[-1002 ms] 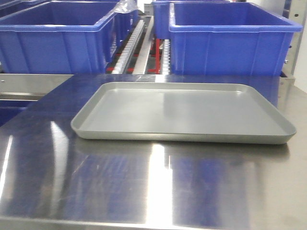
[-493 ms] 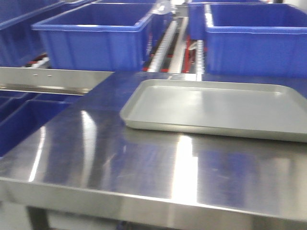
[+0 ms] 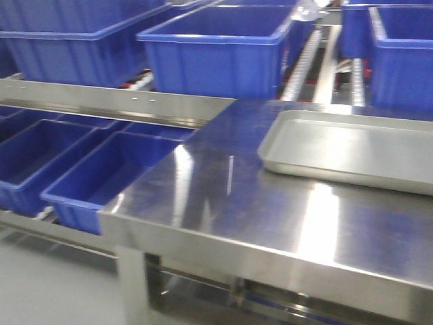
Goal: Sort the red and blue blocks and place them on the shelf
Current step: 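Drive the base away from the table holding both cubes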
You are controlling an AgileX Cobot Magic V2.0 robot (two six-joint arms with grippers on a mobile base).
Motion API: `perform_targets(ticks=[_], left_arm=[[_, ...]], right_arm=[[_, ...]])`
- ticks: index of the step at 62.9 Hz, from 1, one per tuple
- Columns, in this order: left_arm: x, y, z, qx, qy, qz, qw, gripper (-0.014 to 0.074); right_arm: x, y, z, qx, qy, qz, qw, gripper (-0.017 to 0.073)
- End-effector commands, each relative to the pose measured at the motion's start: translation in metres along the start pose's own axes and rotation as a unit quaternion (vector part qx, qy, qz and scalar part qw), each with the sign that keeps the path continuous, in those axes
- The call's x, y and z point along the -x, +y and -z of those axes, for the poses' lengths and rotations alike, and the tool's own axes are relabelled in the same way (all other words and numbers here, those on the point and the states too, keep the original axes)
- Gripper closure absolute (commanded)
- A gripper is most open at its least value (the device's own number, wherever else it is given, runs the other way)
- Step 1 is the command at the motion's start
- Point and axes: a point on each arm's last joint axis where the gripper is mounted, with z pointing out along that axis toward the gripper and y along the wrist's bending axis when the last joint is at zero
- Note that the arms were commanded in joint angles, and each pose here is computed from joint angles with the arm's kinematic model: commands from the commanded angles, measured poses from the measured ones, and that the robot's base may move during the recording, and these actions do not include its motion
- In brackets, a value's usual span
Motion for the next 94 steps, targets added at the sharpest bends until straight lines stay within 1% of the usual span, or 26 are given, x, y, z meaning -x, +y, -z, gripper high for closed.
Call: perform_targets(ticks=[1, 94], left_arm=[[0.0164, -0.0041, 0.0044, -0.016, -0.055, 0.002, 0.998, 0.046], [0.0164, -0.0041, 0.0044, -0.016, -0.055, 0.002, 0.998, 0.046]], right_arm=[[0.0171, 0.0008, 0.0037, 0.0, -0.06, 0.008, 0.998, 0.0505], [0.0171, 0.0008, 0.0037, 0.0, -0.06, 0.008, 0.998, 0.0505]])
